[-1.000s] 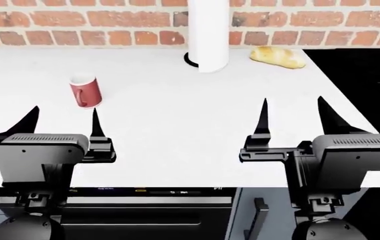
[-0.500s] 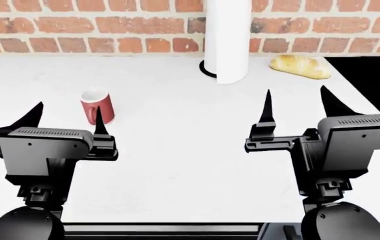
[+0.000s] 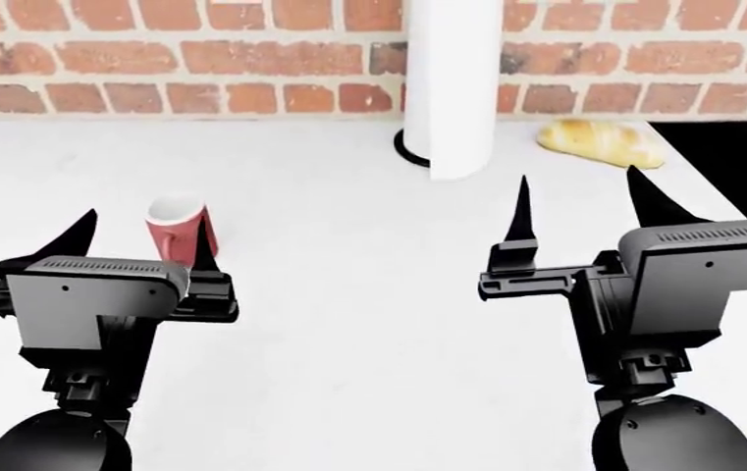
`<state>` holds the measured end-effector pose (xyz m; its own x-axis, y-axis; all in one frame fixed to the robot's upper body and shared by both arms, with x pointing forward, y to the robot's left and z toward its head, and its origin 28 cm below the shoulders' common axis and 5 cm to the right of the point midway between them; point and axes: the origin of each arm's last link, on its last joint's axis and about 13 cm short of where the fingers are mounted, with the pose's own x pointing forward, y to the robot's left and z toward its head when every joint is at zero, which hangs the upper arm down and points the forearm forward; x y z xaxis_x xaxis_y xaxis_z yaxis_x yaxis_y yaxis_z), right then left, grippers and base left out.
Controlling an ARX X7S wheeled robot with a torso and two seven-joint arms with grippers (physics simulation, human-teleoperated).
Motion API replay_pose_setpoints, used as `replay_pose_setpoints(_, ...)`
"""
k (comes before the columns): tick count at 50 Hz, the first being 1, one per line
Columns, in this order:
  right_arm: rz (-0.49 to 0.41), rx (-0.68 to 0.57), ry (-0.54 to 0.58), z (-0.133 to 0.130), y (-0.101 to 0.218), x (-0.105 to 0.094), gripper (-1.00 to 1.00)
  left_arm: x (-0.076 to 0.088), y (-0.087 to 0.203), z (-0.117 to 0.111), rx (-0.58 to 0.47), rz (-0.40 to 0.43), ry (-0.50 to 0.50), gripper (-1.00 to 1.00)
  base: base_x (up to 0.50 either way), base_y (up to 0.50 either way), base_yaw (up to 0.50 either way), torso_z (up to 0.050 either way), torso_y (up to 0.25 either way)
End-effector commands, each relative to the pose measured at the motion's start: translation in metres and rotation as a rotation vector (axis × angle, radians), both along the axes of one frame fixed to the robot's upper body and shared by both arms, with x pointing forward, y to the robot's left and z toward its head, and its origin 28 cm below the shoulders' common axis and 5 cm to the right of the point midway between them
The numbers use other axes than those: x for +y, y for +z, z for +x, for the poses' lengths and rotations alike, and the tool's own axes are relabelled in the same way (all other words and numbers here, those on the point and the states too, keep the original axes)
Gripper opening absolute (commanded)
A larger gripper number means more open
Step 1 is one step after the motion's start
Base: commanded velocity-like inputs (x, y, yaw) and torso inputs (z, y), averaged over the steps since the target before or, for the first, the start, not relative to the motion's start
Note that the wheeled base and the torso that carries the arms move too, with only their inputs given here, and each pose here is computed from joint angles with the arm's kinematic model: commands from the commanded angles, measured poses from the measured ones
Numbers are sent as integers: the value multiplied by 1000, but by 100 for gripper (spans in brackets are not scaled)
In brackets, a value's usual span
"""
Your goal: A wet mug is on the counter and needs to be dried. Pick it up and place it upside down in the open cabinet.
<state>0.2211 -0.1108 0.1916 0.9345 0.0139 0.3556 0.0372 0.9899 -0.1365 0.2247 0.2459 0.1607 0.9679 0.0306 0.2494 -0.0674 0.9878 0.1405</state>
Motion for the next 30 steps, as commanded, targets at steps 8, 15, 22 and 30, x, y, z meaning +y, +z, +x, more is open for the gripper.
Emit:
replay_pose_setpoints(8,-6,-4,4,0,1,2,100,1,-1,0,14,-7,8,100,226,0,0,0,0)
replay_pose_setpoints(15,-9,-7,5,0,2,2,100,2,2,0,11,-3,9,100,216,0,0,0,0)
replay_pose_setpoints(22,-12,-9,7,1,3,3,100,3,5,0,5,0,14,100,218,0,0,0,0)
replay_pose_setpoints(30,-16,-10,1,1,2,3,100,3,4,-1,13,5,18,100,81,0,0,0,1)
